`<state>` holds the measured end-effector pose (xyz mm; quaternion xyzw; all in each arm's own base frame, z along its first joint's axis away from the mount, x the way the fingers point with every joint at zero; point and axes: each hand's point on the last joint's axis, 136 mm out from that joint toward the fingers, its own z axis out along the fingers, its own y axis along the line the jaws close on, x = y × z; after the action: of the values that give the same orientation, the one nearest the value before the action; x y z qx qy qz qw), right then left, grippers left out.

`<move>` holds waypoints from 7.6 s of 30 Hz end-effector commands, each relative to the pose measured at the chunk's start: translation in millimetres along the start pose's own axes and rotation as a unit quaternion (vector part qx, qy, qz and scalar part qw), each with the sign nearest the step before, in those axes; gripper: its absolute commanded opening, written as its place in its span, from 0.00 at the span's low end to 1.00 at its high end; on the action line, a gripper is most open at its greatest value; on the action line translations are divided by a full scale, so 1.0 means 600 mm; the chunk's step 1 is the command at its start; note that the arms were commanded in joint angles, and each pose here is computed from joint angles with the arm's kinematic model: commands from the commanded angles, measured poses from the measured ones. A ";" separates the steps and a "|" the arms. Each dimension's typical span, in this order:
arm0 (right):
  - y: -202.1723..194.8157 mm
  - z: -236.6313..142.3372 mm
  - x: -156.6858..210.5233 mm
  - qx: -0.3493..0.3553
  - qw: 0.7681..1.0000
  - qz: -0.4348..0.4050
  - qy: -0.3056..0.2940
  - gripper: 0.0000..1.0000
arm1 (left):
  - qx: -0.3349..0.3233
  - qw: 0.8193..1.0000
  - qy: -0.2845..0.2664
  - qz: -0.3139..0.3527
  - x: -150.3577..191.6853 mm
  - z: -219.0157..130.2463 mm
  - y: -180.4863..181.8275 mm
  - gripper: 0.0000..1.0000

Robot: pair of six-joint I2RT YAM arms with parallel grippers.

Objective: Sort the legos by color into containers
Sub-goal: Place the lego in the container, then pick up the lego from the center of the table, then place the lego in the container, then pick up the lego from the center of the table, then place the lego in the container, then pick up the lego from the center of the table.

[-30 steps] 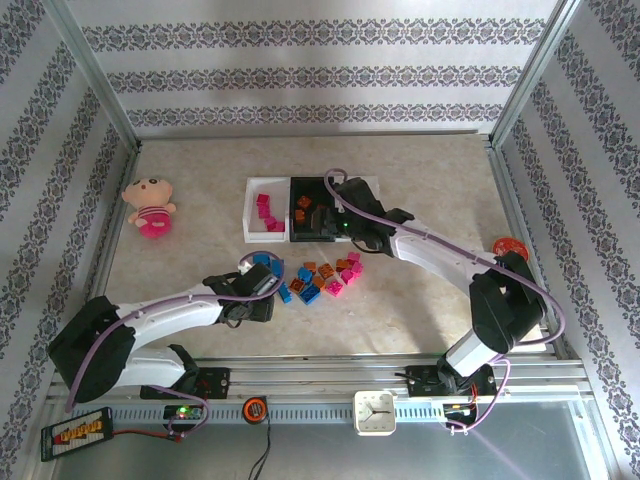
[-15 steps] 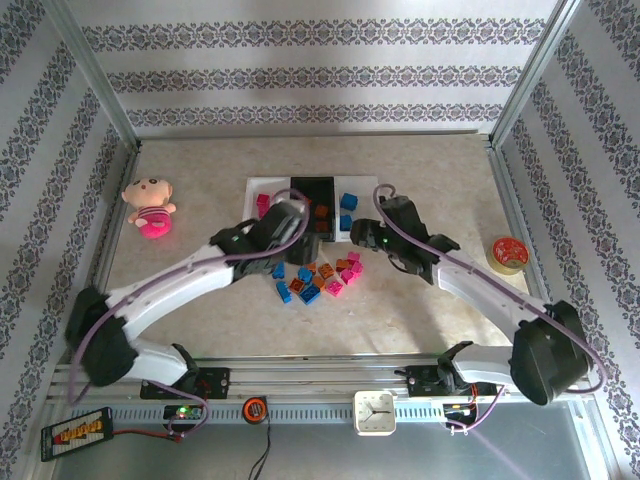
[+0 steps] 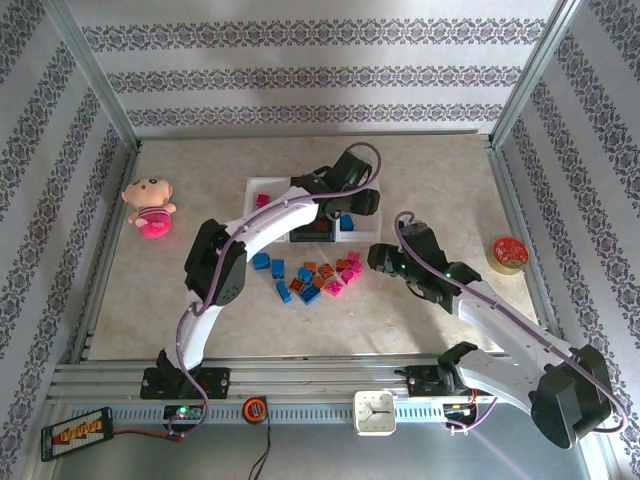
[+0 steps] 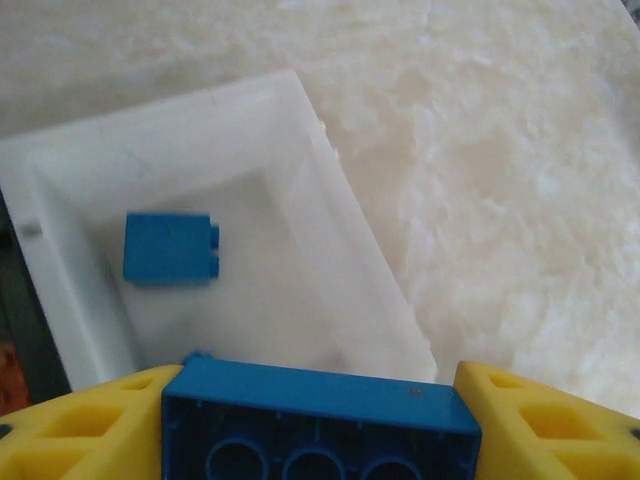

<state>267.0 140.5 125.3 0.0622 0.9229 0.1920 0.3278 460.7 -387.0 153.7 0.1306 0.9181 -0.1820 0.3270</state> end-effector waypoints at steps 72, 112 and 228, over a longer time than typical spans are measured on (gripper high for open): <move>0.004 0.122 0.073 0.055 0.992 0.018 0.116 0.21 | -0.028 0.982 -0.111 -0.153 0.320 -0.365 0.216 1.00; 0.412 0.258 -0.151 -0.124 0.984 -0.116 0.048 0.59 | -0.037 0.985 -0.044 -0.164 0.404 -0.351 0.235 0.96; 0.015 0.214 0.038 0.088 0.991 0.019 0.095 0.53 | 0.023 0.976 -0.119 -0.182 0.333 -0.369 0.196 1.00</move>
<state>321.7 198.9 24.8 0.0772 0.9628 0.1306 0.2238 234.1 -171.7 165.4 -0.0426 0.8677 -0.2918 0.4002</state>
